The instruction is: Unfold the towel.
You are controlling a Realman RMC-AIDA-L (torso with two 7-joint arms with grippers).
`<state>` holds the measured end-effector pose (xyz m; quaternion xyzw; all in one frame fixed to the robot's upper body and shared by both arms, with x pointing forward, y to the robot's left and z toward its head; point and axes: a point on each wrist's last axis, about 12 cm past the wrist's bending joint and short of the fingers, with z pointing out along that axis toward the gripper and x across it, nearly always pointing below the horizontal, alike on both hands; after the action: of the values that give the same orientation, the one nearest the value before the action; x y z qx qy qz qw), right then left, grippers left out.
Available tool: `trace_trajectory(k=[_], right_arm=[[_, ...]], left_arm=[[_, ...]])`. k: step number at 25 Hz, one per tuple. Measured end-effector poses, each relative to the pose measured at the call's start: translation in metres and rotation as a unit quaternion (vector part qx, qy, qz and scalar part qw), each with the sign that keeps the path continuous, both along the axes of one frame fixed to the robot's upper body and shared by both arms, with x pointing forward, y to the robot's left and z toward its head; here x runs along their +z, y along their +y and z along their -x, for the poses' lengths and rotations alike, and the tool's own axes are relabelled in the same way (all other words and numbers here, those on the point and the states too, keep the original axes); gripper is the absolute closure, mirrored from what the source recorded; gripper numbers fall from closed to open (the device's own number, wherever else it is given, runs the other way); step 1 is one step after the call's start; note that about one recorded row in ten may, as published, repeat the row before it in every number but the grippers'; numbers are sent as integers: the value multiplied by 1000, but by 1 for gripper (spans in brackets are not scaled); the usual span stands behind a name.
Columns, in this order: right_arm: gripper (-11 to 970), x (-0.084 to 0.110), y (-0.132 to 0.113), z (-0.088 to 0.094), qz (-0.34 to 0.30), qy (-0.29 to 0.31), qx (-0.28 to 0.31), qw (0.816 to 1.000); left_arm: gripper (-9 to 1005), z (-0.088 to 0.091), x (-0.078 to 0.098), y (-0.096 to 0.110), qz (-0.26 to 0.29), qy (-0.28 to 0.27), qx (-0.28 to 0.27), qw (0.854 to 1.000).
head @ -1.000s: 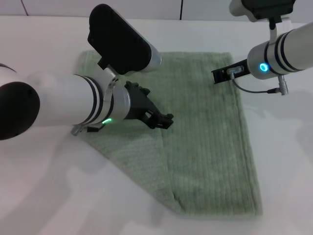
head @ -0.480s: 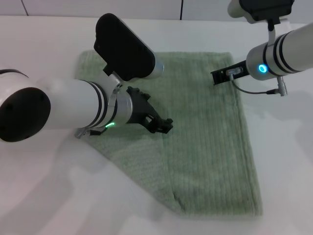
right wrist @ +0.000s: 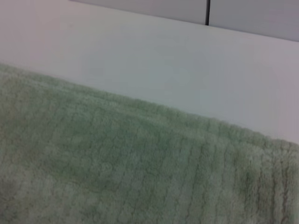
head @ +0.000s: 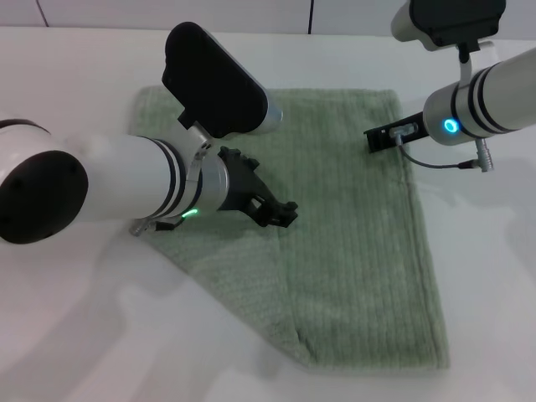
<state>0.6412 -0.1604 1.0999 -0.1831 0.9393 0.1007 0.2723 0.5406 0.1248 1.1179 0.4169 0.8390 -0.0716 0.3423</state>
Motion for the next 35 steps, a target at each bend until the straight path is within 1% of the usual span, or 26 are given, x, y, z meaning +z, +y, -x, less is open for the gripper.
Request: trace_trajectory(k=[8, 20, 31, 32, 35], right_arm=[[949, 0, 1, 0, -3, 0, -1, 1000], [948, 0, 1, 0, -4, 1, 0, 1000], [946, 3, 4, -1, -4, -2, 4, 1000], [946, 3, 4, -1, -4, -2, 4, 1000], [946, 3, 4, -1, -4, -2, 4, 1000]], left_arm=[[155, 0, -3, -1, -2, 1, -1, 1000], [163, -7, -11, -2, -7, 2, -1, 1000], [184, -12, -16, -3, -24, 18, 4, 1000], [185, -12, -16, -5, -39, 25, -3, 999], [191, -13, -14, -4, -45, 31, 1, 998]])
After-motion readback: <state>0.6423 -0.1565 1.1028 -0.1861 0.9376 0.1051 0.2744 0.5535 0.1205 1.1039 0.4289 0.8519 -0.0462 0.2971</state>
